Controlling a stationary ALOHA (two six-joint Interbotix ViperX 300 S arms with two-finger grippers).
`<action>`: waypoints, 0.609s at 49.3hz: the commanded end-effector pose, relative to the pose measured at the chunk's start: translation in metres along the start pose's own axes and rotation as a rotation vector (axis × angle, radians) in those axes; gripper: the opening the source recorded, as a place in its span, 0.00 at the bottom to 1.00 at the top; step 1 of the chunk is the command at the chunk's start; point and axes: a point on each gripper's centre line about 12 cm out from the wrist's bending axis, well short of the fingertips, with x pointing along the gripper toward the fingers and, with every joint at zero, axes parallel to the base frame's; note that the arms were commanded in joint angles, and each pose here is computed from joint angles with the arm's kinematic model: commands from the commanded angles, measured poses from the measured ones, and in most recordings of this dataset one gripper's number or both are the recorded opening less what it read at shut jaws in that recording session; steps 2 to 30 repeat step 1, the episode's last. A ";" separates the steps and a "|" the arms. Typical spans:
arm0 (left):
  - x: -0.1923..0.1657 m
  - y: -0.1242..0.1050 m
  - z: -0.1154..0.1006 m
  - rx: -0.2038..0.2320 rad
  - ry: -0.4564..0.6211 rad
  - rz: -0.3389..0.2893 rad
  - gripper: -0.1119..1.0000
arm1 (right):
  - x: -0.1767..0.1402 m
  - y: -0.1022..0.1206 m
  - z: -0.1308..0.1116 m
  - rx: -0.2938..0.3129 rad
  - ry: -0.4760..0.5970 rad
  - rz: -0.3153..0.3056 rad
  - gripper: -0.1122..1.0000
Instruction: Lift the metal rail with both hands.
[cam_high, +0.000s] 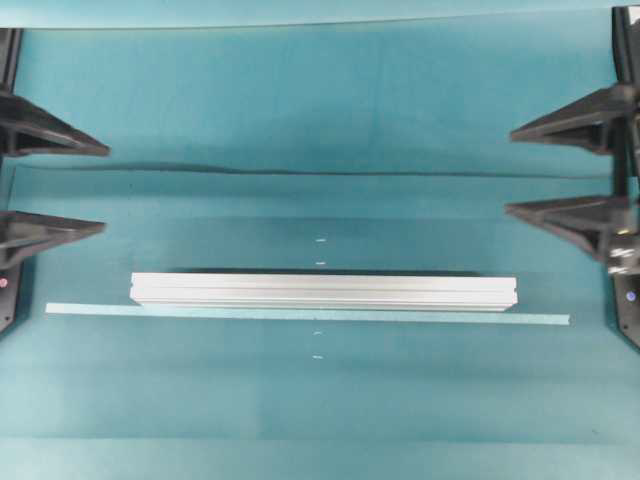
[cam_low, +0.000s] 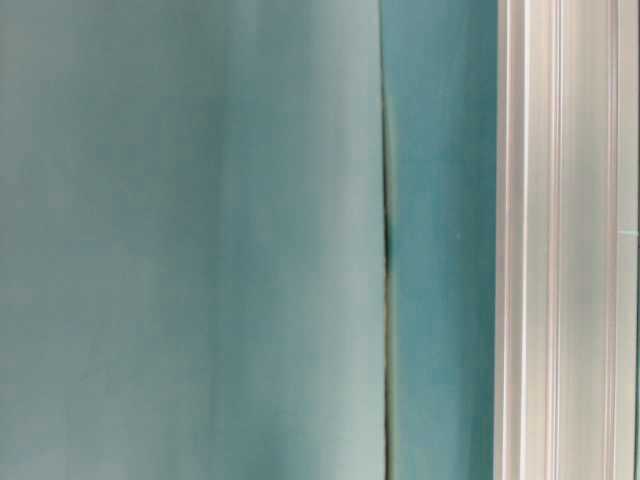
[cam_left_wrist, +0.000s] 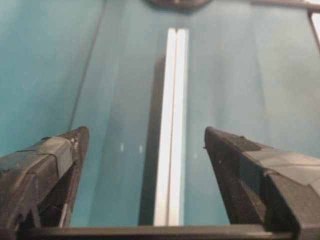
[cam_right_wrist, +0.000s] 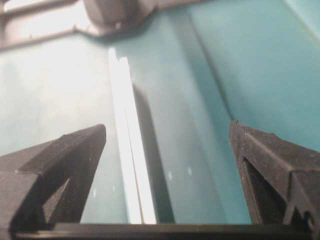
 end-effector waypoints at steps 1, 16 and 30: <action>-0.008 0.001 0.013 -0.003 -0.057 0.004 0.92 | -0.006 0.000 0.011 0.000 -0.052 -0.002 0.99; -0.008 0.001 0.013 -0.003 -0.057 0.004 0.92 | -0.006 0.000 0.011 0.000 -0.052 -0.002 0.99; -0.008 0.001 0.013 -0.003 -0.057 0.004 0.92 | -0.006 0.000 0.011 0.000 -0.052 -0.002 0.99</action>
